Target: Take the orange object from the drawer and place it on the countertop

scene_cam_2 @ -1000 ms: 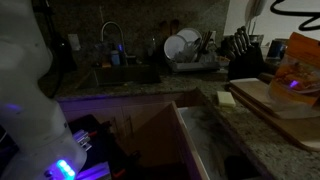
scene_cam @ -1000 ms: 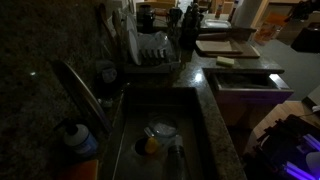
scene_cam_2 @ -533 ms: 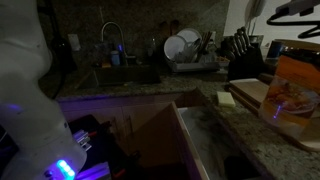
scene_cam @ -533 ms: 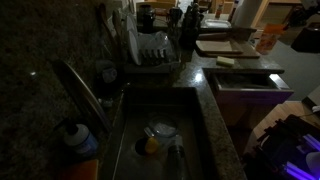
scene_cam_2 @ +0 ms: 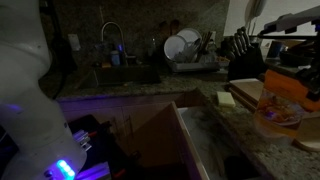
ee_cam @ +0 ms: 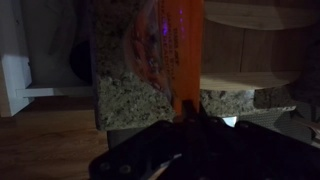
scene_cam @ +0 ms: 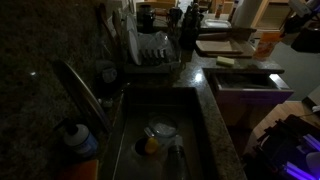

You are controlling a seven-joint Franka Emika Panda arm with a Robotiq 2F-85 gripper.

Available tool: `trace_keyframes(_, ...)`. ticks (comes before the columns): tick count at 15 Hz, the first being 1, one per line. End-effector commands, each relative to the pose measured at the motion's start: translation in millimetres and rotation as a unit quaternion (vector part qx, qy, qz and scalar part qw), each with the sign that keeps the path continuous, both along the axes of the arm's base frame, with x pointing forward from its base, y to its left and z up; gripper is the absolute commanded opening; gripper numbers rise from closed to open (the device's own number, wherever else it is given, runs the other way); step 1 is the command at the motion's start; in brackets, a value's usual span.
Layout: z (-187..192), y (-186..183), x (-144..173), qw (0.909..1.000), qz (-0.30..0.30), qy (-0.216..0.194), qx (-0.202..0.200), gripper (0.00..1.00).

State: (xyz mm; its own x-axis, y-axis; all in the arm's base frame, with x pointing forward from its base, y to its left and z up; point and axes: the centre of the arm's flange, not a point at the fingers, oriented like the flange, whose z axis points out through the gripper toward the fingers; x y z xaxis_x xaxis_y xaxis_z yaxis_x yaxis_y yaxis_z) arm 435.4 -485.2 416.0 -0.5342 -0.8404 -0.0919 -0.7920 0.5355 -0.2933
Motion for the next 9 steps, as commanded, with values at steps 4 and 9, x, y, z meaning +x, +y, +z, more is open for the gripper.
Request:
trace_keyframes(4, -26, -6, -5, 0.9996, -0.009, 0.020, 0.015, 0.01)
trace_keyframes(9, -34, -11, -4, 0.9996, -0.011, 0.022, 0.012, 0.32)
